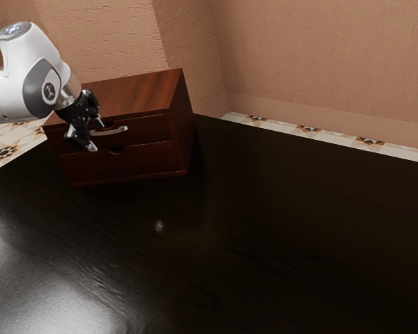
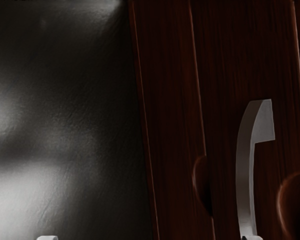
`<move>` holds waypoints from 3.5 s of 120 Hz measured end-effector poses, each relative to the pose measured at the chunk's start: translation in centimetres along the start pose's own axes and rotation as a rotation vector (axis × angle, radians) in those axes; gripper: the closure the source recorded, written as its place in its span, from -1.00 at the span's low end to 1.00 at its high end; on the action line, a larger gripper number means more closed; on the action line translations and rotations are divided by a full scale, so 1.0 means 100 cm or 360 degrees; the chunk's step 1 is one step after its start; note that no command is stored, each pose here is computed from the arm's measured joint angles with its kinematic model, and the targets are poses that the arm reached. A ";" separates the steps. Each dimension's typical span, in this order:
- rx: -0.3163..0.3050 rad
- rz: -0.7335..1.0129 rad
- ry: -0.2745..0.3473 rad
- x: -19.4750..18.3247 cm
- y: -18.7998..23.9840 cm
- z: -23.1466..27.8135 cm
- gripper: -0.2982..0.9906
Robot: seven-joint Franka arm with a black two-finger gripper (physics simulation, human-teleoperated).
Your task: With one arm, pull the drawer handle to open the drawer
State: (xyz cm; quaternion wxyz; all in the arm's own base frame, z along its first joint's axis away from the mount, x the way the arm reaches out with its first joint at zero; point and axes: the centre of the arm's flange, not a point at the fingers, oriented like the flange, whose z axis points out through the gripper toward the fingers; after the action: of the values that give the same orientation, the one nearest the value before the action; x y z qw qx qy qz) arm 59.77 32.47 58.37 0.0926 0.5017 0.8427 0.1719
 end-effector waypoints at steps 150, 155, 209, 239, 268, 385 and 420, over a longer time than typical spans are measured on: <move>-0.0030 -0.0068 -0.0004 0.000 0.016 0.042 -0.10; -0.0029 -0.0071 -0.0010 -0.001 0.016 0.042 -0.07; 0.0057 -0.0100 -0.0057 -0.001 0.009 0.032 0.56; 0.0137 -0.0103 -0.0073 -0.001 0.000 0.026 0.65; 0.0205 -0.0113 -0.0095 0.002 -0.019 0.019 0.67; 0.0291 -0.0051 -0.0113 -0.003 -0.087 -0.016 0.68; 0.0287 -0.0033 -0.0112 -0.004 -0.100 -0.023 0.68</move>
State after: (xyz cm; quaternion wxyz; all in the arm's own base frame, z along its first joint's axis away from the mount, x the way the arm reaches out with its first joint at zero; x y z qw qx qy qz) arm 51.07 27.27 56.71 0.0785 0.5050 0.8561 0.0767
